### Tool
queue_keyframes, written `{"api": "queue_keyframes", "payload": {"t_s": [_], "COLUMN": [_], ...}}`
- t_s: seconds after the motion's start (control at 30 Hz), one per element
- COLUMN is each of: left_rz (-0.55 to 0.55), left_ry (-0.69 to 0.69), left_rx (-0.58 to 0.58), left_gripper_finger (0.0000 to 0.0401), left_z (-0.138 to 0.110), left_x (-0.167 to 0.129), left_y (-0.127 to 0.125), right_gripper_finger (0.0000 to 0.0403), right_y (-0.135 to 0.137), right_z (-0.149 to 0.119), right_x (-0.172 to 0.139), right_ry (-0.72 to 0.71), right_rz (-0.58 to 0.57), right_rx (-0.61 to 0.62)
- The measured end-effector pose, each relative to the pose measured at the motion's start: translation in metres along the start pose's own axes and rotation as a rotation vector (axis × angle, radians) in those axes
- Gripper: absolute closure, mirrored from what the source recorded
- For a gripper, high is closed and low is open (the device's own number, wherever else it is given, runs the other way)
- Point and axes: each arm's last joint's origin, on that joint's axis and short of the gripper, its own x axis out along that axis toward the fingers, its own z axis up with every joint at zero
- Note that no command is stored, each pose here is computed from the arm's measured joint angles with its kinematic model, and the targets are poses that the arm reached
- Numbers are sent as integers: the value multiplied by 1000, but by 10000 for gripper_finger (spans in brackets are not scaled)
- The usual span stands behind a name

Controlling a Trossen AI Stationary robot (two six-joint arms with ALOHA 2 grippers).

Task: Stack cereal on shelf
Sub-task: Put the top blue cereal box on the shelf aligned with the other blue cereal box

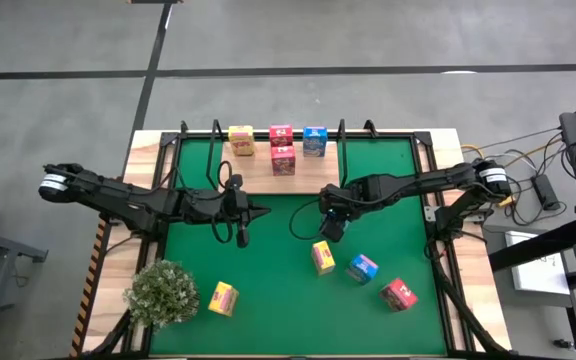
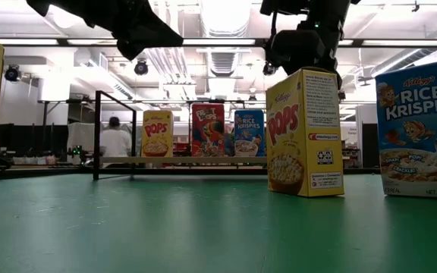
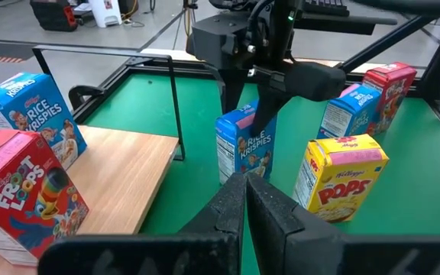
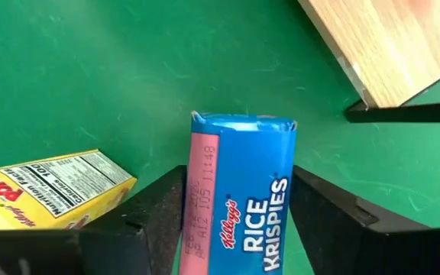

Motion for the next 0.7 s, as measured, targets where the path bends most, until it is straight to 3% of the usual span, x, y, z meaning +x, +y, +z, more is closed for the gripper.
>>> {"api": "queue_keyframes", "payload": {"t_s": [0.7], "left_rz": [0], "left_ry": [-3], "left_rx": [1], "left_gripper_finger": [401], "left_z": [0], "left_x": [0], "left_y": [0], "right_gripper_finger": [261], "right_y": [0], "right_z": [1], "right_x": [-4], "right_ry": [-5], "right_rz": [14], "right_rx": [-29]}}
